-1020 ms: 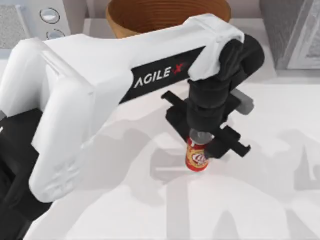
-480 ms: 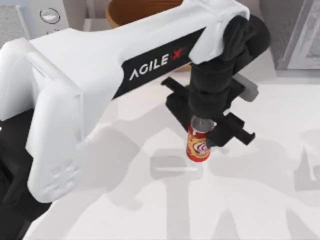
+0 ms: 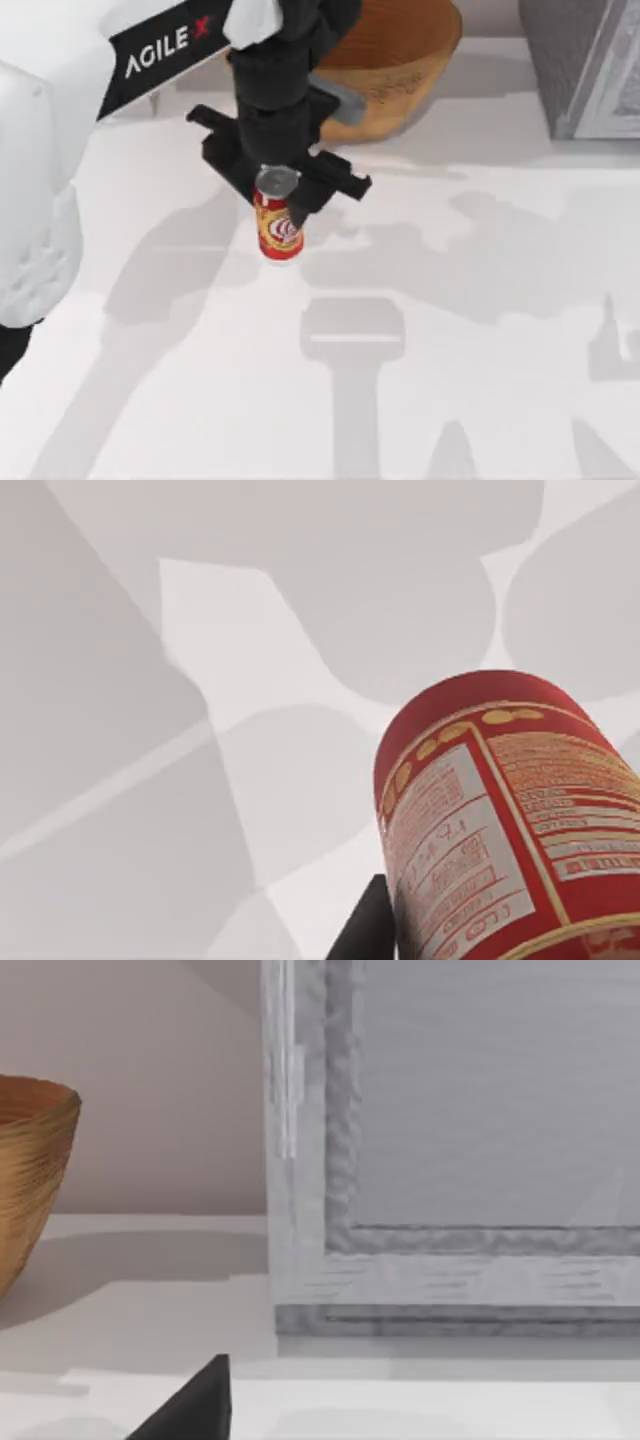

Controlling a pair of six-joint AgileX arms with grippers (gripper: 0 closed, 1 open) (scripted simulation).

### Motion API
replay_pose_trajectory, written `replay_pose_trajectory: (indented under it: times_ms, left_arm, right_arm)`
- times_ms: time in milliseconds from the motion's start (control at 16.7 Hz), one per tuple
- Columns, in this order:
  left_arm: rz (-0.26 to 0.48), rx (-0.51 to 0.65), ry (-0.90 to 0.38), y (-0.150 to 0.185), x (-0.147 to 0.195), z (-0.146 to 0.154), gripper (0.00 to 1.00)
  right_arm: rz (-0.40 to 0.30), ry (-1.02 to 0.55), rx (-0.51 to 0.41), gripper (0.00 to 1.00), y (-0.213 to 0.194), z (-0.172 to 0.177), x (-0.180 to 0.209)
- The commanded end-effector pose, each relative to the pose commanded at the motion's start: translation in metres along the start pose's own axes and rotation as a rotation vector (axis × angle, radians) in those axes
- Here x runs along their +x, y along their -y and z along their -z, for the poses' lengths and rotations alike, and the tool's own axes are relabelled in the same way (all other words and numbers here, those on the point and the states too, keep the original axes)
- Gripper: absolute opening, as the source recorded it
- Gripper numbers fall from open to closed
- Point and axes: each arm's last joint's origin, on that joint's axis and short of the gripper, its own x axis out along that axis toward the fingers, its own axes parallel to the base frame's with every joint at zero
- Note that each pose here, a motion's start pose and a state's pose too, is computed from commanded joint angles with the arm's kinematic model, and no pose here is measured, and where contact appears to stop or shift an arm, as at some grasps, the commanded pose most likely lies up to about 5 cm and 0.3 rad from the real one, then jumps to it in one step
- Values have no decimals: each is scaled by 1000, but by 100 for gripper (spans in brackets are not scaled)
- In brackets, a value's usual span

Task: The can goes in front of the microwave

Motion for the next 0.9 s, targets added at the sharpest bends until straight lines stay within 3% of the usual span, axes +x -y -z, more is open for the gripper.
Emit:
replay_pose_trajectory:
  times_ms: [180, 420, 660, 900]
  left_arm:
    - [0, -196, 3, -106, -3, 25, 0]
    - [-2, -436, 7, -221, -5, 91, 0]
    - [-4, -551, 9, -268, -7, 137, 0]
    - [-4, -560, 9, -272, -7, 142, 0]
  right_arm:
    - [0, 0, 0, 100, 0, 0, 0]
    - [0, 0, 0, 100, 0, 0, 0]
    - [0, 0, 0, 100, 0, 0, 0]
    - [0, 0, 0, 100, 0, 0, 0]
